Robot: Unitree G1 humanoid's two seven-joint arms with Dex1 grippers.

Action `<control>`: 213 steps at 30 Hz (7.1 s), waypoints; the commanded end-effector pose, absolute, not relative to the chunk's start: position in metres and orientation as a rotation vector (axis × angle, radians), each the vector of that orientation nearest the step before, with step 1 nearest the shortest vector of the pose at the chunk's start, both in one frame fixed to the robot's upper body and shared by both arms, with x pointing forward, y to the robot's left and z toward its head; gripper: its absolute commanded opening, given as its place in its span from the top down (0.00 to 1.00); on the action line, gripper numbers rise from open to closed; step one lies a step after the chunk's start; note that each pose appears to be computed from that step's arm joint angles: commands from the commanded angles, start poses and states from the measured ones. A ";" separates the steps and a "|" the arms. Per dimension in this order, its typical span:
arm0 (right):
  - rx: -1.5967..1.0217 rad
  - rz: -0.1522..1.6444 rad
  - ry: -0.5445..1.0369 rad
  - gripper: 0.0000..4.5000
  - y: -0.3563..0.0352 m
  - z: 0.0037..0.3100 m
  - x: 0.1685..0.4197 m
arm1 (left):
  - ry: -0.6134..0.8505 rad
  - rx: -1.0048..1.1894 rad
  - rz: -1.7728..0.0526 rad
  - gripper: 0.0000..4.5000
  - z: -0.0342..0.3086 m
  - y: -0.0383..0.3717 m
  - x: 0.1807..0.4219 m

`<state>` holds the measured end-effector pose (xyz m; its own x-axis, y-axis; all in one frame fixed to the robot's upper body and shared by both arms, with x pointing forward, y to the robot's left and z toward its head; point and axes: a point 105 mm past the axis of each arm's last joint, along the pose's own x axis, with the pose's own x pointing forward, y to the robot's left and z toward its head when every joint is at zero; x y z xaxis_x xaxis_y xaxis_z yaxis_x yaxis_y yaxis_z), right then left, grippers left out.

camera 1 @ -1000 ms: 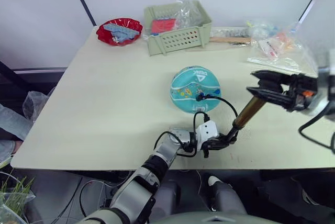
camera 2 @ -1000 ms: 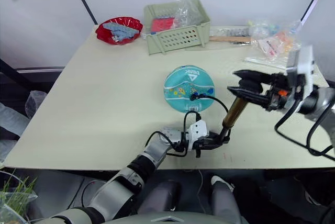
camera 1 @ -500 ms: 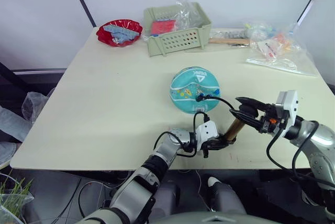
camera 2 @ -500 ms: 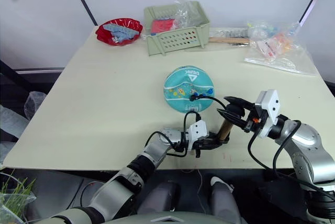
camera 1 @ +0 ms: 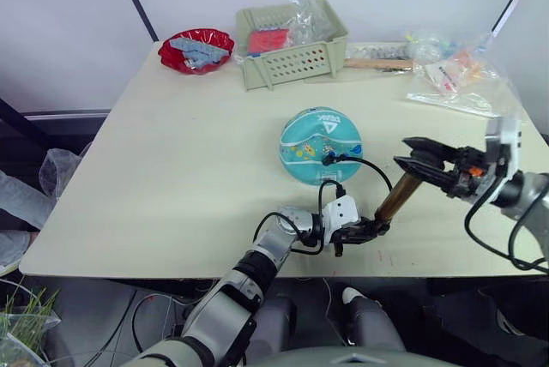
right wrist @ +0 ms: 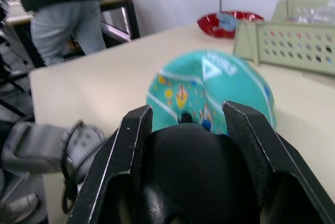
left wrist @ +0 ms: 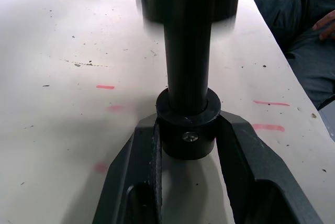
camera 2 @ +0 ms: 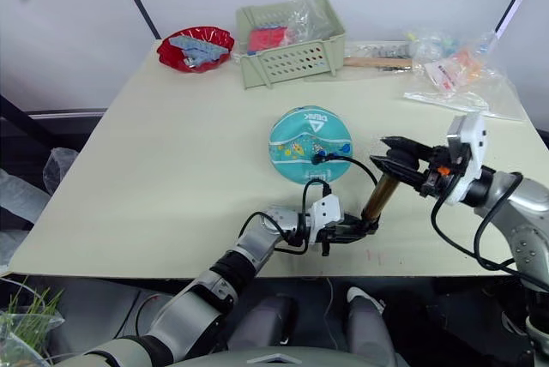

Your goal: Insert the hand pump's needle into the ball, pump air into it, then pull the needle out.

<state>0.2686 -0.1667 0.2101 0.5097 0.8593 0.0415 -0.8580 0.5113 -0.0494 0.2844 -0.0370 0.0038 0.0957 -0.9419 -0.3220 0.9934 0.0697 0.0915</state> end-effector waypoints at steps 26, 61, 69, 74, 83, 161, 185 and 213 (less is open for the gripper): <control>-0.187 1.106 0.091 0.63 -0.149 0.146 0.257 | 0.348 0.347 -1.426 0.77 -0.032 -0.015 0.279; -0.210 1.111 -0.077 0.63 -0.174 0.270 0.250 | 0.337 0.351 -1.423 0.77 -0.032 -0.016 0.278; -0.271 1.100 0.069 0.63 -0.165 0.196 0.258 | 0.332 0.346 -1.417 0.77 -0.031 -0.017 0.278; -0.278 1.058 0.119 0.63 -0.161 0.146 0.262 | 0.331 0.336 -1.411 0.77 -0.032 -0.018 0.277; -0.272 1.029 0.043 0.63 -0.155 0.136 0.266 | 0.326 0.342 -1.412 0.77 -0.031 -0.021 0.277; -0.241 1.131 0.017 0.63 -0.177 0.250 0.252 | 0.334 0.360 -1.437 0.77 -0.034 -0.019 0.275; -0.281 1.074 0.087 0.63 -0.166 0.152 0.270 | 0.332 0.360 -1.426 0.77 -0.032 -0.017 0.278; -0.263 1.154 0.091 0.63 -0.173 0.222 0.256 | 0.334 0.364 -1.425 0.77 -0.035 -0.016 0.277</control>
